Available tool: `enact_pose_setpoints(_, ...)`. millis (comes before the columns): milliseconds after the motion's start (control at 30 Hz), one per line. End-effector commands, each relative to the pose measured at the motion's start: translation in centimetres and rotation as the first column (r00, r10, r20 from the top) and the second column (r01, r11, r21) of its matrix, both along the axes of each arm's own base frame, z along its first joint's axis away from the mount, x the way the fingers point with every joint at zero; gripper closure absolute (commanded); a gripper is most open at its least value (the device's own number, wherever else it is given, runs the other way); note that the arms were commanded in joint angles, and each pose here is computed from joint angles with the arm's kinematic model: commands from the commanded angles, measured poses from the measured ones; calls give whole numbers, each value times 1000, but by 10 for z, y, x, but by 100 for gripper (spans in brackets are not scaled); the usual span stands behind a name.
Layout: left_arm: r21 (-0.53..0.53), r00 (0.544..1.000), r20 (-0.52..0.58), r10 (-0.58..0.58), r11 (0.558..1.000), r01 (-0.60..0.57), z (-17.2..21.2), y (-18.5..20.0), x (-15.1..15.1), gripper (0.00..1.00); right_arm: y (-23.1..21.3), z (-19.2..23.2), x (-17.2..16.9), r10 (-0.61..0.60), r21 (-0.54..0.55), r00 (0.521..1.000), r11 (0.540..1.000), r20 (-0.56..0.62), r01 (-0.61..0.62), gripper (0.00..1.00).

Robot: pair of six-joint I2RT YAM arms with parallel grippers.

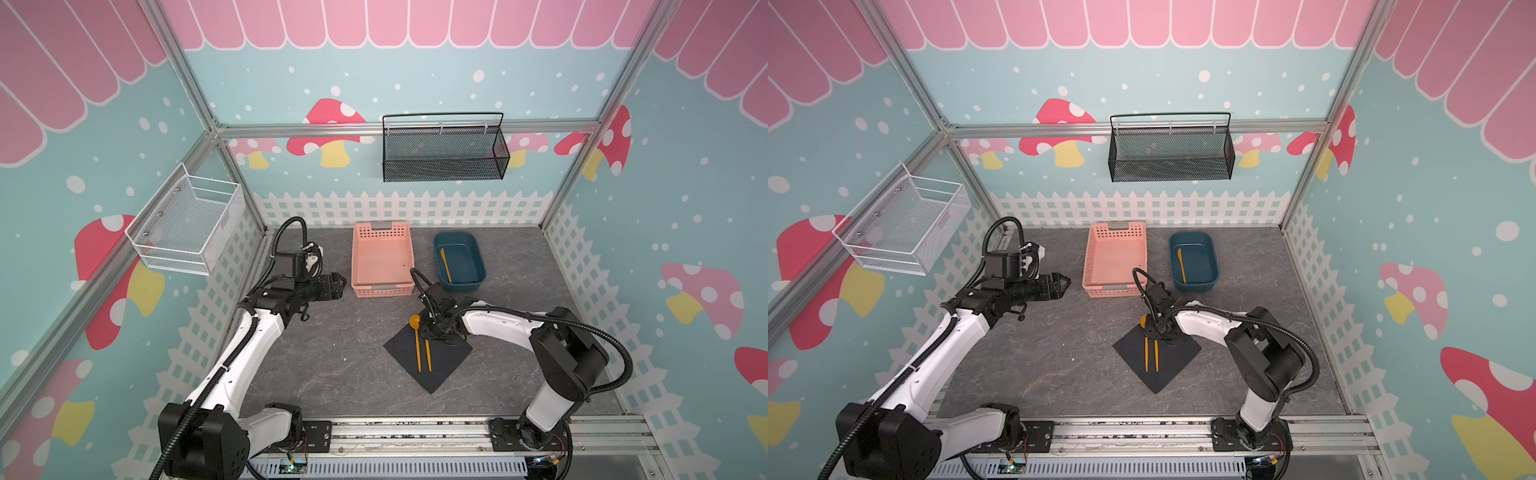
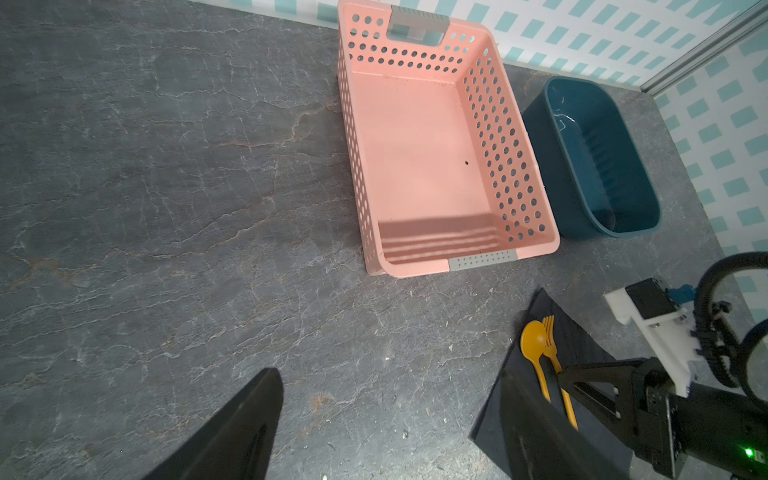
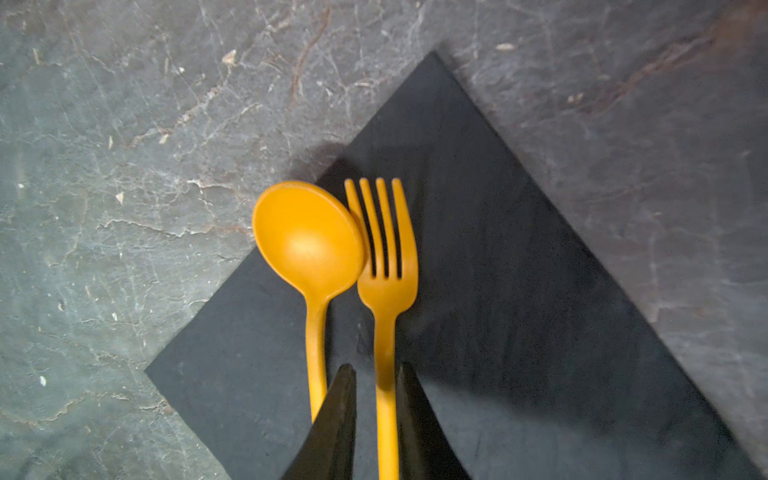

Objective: Place the utensils on the paper napkin and roll it up

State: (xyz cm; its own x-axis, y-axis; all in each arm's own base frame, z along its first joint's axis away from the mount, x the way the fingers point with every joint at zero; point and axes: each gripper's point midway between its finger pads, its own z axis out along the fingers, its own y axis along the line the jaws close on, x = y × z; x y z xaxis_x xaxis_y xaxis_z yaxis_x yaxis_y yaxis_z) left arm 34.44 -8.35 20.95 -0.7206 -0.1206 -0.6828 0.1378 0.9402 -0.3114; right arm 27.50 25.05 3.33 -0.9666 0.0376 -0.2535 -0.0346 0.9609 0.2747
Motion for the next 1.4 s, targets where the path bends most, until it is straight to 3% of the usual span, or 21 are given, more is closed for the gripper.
enact_pose_setpoints(0,-11,1000,2,-2,1000,2,-1,-1,1,16,0,-4,-4,-1,-15,1000,1000,-20,1,79)
enact_pose_setpoints(900,-9,1000,2,-3,1000,3,-1,-1,0,16,-3,-13,-5,-8,-33,1000,999,-29,7,88)
enact_pose_setpoints(1167,-8,1000,4,-1,1000,1,-1,0,0,16,-4,-13,-5,-9,-38,1000,999,-29,7,88)
enact_pose_setpoints(1367,-7,1000,2,-2,1000,2,-1,0,0,16,-3,-6,-2,-10,-35,1000,999,-14,9,81)
